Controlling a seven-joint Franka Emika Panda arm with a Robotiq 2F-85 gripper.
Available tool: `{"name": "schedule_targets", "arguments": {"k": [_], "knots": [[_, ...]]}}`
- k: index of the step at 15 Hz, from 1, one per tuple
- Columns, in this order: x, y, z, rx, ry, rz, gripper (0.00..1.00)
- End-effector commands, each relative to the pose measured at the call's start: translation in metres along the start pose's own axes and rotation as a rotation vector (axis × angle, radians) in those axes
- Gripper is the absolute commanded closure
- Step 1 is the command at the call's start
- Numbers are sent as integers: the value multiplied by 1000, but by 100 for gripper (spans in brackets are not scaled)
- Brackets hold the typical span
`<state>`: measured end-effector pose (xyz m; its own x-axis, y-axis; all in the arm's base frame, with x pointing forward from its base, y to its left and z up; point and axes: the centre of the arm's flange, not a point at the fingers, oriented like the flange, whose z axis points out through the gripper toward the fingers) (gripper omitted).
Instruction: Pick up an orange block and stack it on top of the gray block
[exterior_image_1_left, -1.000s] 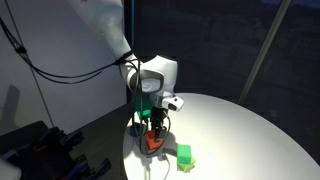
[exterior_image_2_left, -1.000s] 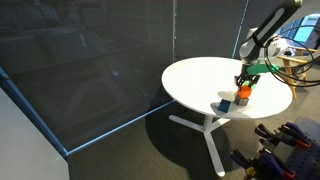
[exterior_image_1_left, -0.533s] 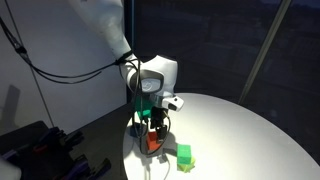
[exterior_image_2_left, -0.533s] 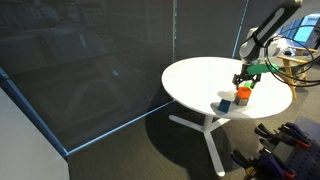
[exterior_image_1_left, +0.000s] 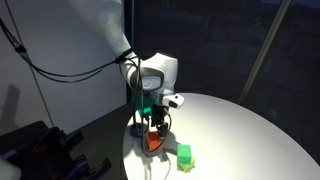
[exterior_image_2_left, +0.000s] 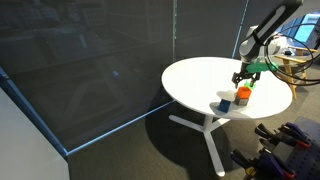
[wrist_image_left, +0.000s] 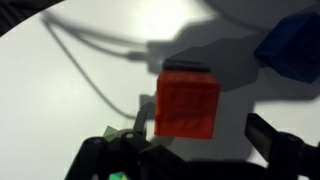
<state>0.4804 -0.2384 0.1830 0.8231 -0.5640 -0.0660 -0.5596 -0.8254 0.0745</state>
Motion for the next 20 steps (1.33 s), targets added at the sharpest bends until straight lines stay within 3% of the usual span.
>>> {"name": "schedule_targets", "arguments": {"k": [1,7,20], "knots": [[-3,-4,-24,14,6,-32,0],[-8,-27,-54,15,31,-85,0],[-45,-112,-115,20,78,-285,0]]}}
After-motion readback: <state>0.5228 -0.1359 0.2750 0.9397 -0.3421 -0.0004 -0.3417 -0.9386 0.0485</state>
